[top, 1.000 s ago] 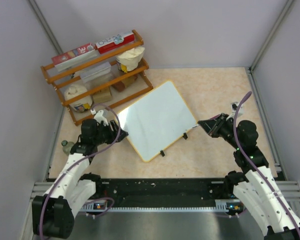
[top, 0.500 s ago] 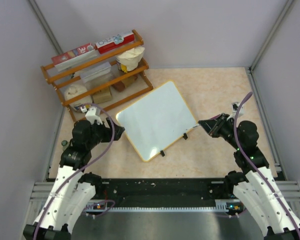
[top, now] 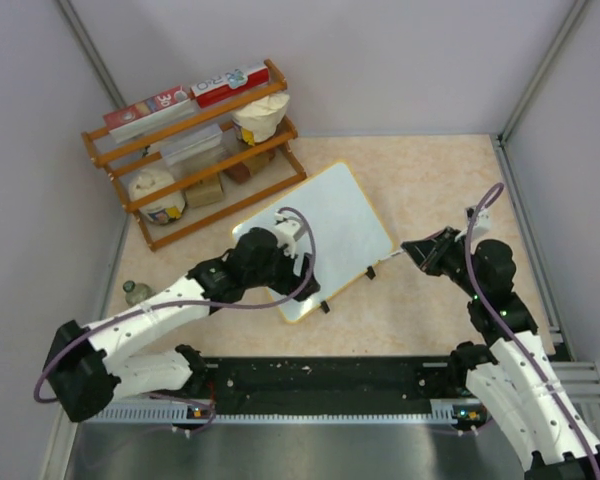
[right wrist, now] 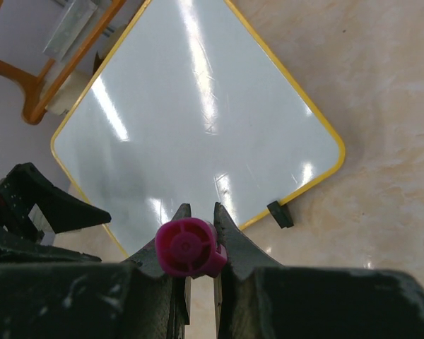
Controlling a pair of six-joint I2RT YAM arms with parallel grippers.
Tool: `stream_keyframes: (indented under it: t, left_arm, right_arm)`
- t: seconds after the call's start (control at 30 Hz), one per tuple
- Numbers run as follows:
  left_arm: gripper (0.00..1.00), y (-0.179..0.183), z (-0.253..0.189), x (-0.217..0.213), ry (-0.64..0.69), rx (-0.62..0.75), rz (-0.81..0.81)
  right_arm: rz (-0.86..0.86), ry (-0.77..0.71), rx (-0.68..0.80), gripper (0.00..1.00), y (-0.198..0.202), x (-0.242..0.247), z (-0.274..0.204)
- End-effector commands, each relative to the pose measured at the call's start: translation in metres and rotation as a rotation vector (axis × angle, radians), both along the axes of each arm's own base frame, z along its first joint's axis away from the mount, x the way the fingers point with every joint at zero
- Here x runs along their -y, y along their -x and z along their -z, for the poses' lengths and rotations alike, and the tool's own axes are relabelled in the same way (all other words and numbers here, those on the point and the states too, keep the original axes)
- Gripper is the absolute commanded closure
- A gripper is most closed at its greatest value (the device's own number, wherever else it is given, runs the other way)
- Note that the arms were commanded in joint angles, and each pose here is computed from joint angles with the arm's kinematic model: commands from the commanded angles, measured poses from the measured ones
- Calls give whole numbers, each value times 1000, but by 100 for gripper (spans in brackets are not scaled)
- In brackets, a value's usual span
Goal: Write a sentence on the whiteboard
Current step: Move the whiteboard to the center of the board.
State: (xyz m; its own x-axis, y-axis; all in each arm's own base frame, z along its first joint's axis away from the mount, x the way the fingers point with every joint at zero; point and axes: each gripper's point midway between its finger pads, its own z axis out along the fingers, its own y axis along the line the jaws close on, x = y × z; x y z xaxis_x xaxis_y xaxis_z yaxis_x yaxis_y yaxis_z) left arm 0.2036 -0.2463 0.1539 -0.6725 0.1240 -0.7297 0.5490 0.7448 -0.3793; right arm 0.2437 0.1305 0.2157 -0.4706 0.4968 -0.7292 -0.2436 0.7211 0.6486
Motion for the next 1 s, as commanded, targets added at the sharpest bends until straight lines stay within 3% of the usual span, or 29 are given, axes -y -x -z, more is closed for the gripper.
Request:
stream_keyframes:
  t: [0.0,0.2,0.4,0.97]
  left_arm:
    - [16,-5,-27,55,19,115,167]
    - [24,14,12,104,-99,110,352]
    - [27,25,55,122,-237,84,379]
    - [30,34,128,96,-394,-1,292]
  right_arm:
    - [54,43,5,100,-5,16,2]
    - [102,42,-44,100,-10,39,19]
    - [101,33,-67,100,-9,45,28]
    - [80,33,-64,100,-8,42,29]
